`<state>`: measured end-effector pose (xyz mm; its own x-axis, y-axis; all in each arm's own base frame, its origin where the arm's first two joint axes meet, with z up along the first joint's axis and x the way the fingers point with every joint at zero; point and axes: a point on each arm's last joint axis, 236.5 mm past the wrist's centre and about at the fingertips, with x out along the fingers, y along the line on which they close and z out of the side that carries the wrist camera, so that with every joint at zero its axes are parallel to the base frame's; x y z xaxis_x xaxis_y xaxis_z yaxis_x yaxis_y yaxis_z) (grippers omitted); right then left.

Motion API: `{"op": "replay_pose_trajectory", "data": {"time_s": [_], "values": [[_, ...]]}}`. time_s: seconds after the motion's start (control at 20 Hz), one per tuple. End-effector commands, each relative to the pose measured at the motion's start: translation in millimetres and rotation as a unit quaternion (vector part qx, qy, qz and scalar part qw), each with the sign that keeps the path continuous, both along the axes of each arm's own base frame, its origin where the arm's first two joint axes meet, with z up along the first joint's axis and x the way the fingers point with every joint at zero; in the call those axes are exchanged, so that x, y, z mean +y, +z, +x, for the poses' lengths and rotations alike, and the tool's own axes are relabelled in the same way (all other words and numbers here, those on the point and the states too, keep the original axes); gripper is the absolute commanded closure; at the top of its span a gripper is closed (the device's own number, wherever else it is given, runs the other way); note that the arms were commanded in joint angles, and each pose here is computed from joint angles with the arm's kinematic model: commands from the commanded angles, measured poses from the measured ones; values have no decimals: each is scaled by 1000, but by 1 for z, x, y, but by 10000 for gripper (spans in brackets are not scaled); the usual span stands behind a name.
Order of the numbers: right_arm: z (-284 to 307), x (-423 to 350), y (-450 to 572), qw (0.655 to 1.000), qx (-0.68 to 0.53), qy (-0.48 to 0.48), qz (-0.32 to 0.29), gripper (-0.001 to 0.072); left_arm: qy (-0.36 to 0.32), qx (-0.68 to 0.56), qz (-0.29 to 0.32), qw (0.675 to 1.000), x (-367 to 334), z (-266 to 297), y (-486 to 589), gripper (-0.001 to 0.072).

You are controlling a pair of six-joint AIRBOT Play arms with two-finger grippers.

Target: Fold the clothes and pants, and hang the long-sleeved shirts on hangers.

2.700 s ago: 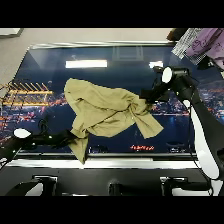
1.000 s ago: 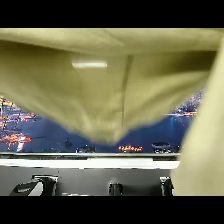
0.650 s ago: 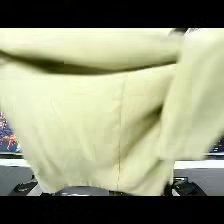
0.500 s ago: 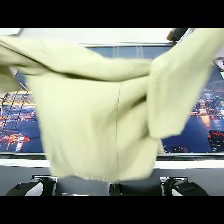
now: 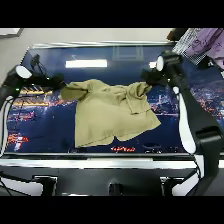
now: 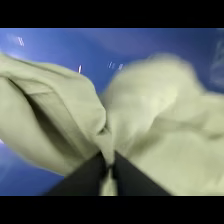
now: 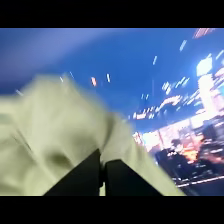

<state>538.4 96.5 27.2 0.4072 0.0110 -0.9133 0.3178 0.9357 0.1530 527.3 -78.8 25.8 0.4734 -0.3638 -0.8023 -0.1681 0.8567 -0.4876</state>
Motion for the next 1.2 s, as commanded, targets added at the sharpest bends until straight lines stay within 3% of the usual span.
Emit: {"op": "replay_pose_trajectory", "data": {"time_s": [0.0, 0.05, 0.1, 0.15, 0.2, 0.3, 0.55, 0.8, 1.05, 1.15], "values": [[-10, 6, -44, 995, 61, 75, -22, 492, 2, 38, -32, 999, -7, -2, -27, 261], [-13, 1, -31, 991, 57, 116, -42, 401, 2, 40, -33, 999, -1, -5, -19, 139], [-17, -11, -16, 986, 54, 147, -61, 300, 4, 40, -33, 999, 10, -10, -7, 62], [-23, -25, 2, 980, 51, 174, -77, 150, 0, 36, -29, 999, 21, -17, 6, 12], [-28, -43, 21, 983, 43, 167, -70, 50, -14, 33, -19, 999, 33, -28, 19, 13], [-38, -80, 42, 987, 38, 152, -36, 48, -24, 33, -4, 999, 56, -56, 32, 13], [-96, -104, -9, 964, 115, 141, 194, 36, -6, 80, -6, 997, 69, -148, -7, 14], [-121, -103, -76, 955, 139, 129, 230, 36, 6, 105, -12, 994, 62, -184, -39, 25], [-138, -75, -111, 932, 163, 127, 297, 55, 6, 113, -12, 993, 61, -187, -44, 28], [-145, -65, -122, 928, 180, 135, 297, 57, 6, 113, -12, 993, 61, -187, -45, 27]]}}
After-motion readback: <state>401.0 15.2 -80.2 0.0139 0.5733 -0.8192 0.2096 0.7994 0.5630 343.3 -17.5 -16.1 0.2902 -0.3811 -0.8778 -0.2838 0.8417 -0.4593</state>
